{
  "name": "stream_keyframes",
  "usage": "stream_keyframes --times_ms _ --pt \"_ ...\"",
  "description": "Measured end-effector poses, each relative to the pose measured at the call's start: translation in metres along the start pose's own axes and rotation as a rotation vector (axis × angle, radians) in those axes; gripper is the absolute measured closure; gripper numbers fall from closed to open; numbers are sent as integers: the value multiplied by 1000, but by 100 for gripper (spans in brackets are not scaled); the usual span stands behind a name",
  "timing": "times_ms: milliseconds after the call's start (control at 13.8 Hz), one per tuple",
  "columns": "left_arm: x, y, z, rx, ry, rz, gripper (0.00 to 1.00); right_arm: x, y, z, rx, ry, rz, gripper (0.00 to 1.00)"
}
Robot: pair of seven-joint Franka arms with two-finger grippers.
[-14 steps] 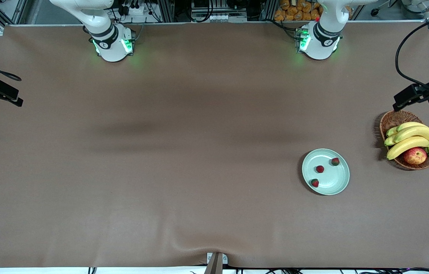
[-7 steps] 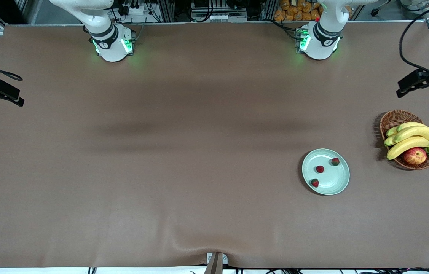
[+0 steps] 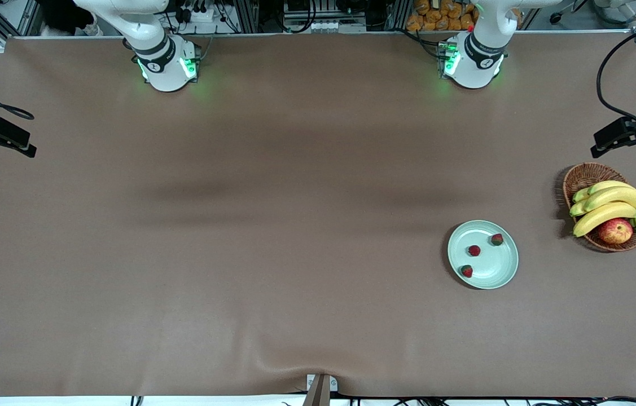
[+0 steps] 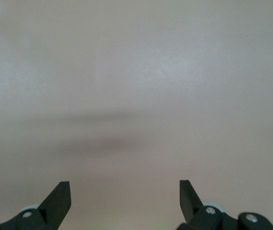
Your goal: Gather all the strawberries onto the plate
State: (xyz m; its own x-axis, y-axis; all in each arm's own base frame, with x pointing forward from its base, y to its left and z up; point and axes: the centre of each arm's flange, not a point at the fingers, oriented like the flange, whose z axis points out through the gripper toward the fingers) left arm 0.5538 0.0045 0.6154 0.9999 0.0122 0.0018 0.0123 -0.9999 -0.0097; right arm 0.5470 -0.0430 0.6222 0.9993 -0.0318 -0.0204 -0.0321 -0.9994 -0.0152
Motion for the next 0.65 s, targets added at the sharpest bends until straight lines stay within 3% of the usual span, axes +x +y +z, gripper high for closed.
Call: stream_keyframes --times_ms 651 --pt "-12 18 -21 8 -31 35 0 0 0 0 0 -1 0 0"
